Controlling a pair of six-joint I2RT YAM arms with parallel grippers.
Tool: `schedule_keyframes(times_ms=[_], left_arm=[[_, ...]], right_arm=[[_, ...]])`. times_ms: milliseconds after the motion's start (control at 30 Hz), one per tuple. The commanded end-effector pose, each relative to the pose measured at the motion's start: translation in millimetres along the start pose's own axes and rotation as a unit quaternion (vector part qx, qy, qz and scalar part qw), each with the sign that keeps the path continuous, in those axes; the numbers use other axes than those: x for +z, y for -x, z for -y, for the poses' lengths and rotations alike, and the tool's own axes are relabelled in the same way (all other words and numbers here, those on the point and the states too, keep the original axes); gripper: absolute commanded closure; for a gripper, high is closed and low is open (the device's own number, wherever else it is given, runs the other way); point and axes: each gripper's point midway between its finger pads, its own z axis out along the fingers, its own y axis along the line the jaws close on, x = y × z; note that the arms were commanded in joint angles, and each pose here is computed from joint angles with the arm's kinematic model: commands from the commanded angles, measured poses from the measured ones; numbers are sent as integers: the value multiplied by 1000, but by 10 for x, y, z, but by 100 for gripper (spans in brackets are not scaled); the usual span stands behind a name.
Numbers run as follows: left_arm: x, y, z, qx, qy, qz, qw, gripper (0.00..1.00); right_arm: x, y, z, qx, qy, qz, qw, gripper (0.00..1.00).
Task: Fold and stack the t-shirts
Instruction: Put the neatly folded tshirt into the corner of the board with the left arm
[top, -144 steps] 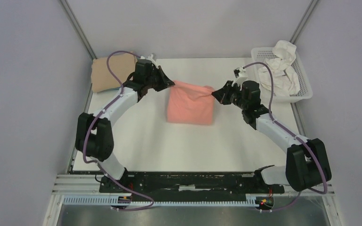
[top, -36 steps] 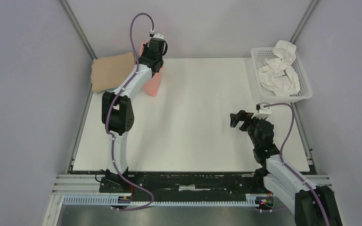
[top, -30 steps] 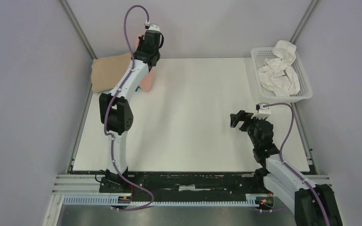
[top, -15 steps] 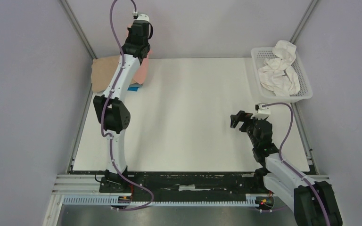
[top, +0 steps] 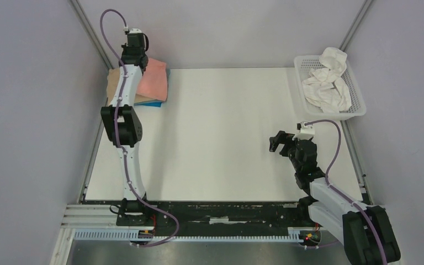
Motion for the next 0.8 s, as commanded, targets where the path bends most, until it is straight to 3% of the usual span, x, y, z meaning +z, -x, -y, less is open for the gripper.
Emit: schedule_keyframes(times_ms=[0, 267, 300, 333, 367, 400, 600, 767], left_arm=[[270, 209, -373, -72, 28, 43, 996, 98], [632, -39, -546, -93, 59, 36, 993, 97], [665, -81, -567, -95, 69, 34, 993, 92], [683, -95, -570, -95, 71, 33, 992, 73], [693, -110, -560, -94, 70, 32, 993, 41], [692, -115, -544, -93, 65, 31, 993, 22], [416, 111, -646, -143, 57, 46, 987, 20], [16, 171, -320, -163, -3, 47, 986, 19]], right_arm=[[55, 251, -50, 3, -2, 32, 999, 2], [100, 221, -31, -2, -8, 20, 1000, 2], [104, 215, -27, -3, -9, 20, 1000, 2], [110, 215, -21, -5, -11, 19, 1000, 2], [114, 218, -7, -8, -15, 18, 1000, 2], [117, 219, 1, -9, -18, 16, 1000, 2], [92, 262, -9, -9, -18, 16, 1000, 2], [-6, 298, -44, -2, -7, 24, 1000, 2]])
